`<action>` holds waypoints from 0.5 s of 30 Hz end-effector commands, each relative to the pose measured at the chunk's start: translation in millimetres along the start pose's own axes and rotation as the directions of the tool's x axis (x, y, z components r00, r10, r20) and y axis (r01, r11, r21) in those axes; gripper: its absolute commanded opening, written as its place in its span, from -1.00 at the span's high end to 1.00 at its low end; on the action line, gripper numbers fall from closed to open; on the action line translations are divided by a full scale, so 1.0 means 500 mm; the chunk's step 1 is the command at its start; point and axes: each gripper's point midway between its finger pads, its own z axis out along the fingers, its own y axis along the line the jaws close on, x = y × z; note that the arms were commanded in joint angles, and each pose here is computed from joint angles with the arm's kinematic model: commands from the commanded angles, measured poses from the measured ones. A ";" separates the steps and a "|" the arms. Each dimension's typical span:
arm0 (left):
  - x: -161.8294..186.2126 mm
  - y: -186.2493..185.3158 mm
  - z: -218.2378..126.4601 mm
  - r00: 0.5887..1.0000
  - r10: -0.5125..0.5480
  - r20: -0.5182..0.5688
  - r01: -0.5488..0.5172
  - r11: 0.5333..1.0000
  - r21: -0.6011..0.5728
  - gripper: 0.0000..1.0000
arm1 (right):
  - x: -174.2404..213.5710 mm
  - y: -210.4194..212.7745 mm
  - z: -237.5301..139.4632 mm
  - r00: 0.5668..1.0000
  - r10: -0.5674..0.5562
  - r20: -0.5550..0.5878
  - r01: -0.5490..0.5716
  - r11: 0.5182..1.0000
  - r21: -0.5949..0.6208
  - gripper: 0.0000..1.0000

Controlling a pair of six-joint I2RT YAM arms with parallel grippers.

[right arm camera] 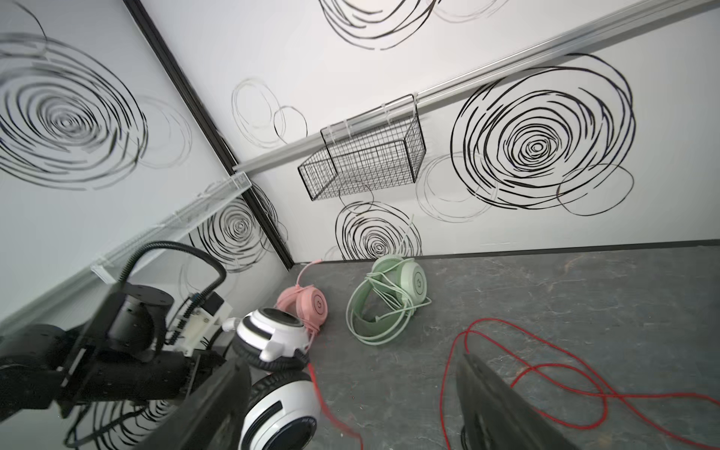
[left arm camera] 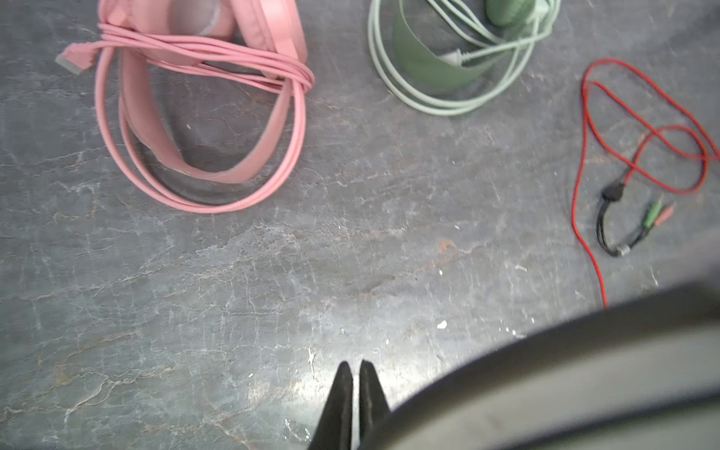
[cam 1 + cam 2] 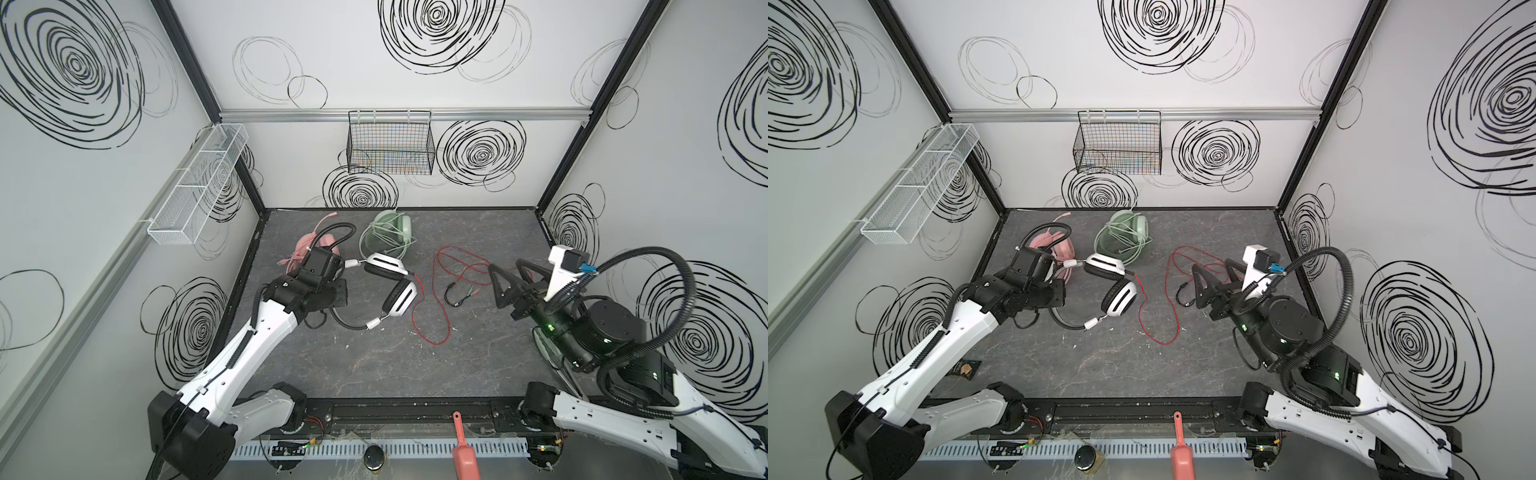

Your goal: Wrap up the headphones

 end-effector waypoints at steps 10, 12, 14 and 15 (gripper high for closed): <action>0.007 -0.071 -0.114 1.000 -0.017 0.018 0.012 0.969 0.245 1.00 | 0.277 -0.056 0.130 0.960 0.033 -0.277 -0.142 0.913 -0.382 -0.61; -0.006 -0.084 -0.141 0.998 -0.054 0.045 0.038 0.956 0.291 1.00 | 0.325 -0.050 0.126 0.963 0.032 -0.268 -0.147 0.895 -0.422 -0.61; -0.021 -0.093 -0.168 0.994 -0.077 0.074 0.049 0.945 0.322 1.00 | 0.376 -0.049 0.124 0.967 0.002 -0.253 -0.112 0.900 -0.421 -0.61; -0.029 -0.097 -0.180 0.993 -0.081 0.085 0.048 0.942 0.332 1.00 | 0.402 -0.044 0.123 0.967 -0.035 -0.251 -0.077 0.903 -0.423 -0.62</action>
